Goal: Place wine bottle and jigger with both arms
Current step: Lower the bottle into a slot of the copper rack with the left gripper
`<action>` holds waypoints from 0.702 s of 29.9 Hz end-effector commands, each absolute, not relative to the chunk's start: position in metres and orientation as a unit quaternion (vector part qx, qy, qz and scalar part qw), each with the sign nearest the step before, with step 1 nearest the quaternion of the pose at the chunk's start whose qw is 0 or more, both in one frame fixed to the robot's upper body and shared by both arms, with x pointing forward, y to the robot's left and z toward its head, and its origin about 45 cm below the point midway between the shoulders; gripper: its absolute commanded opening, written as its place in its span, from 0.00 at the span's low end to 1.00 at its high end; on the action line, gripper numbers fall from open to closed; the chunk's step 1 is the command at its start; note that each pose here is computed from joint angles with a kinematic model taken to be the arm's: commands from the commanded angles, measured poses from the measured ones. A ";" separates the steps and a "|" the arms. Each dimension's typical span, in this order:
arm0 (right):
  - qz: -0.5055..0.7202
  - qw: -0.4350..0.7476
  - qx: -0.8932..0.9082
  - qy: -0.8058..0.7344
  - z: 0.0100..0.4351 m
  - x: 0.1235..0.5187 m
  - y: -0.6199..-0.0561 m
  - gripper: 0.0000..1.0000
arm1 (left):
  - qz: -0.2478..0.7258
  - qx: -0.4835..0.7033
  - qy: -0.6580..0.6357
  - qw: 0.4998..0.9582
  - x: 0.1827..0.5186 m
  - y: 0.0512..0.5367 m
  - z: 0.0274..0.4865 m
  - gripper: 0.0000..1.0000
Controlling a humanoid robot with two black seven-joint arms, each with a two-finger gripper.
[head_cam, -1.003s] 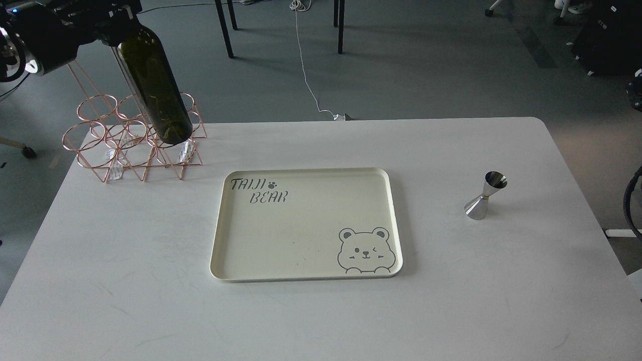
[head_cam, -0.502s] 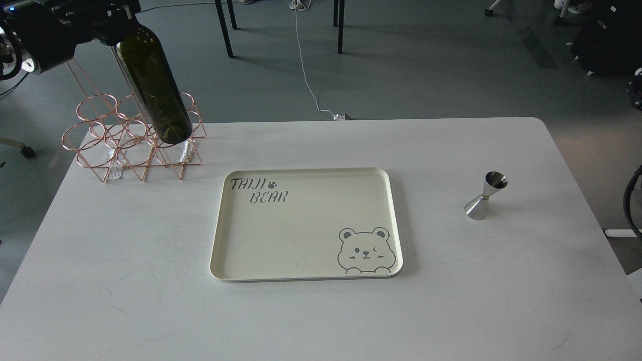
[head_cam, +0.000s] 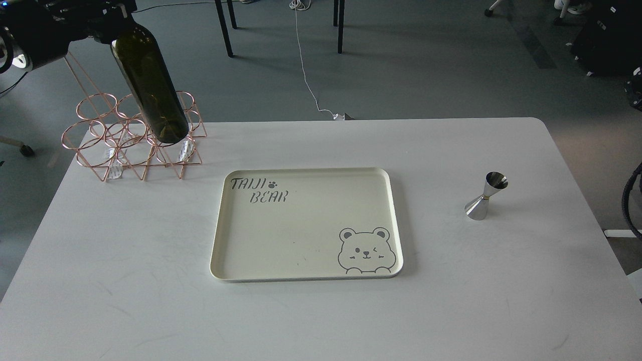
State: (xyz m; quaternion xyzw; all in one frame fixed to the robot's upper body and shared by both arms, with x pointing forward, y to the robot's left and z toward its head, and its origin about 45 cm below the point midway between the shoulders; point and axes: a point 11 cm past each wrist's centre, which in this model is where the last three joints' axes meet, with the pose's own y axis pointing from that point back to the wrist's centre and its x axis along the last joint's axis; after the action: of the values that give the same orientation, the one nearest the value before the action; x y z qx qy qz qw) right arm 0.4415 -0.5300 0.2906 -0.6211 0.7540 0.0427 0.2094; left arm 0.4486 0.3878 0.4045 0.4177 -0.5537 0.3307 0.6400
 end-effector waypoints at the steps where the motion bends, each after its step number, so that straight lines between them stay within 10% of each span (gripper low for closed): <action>1: 0.042 0.209 -0.621 0.754 0.292 0.441 -0.531 0.99 | 0.332 0.417 -0.555 0.639 0.449 0.388 0.405 0.22; 21: 0.043 0.209 -0.621 0.754 0.290 0.441 -0.531 0.99 | 0.328 0.421 -0.557 0.636 0.448 0.389 0.403 0.20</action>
State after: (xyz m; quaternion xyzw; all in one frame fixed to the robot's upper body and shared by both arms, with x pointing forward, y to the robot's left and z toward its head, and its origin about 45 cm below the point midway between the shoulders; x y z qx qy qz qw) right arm 0.4413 -0.5306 0.2908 -0.6209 0.7543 0.0423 0.2092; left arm 0.4483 0.3895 0.4038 0.4211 -0.5576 0.3292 0.6352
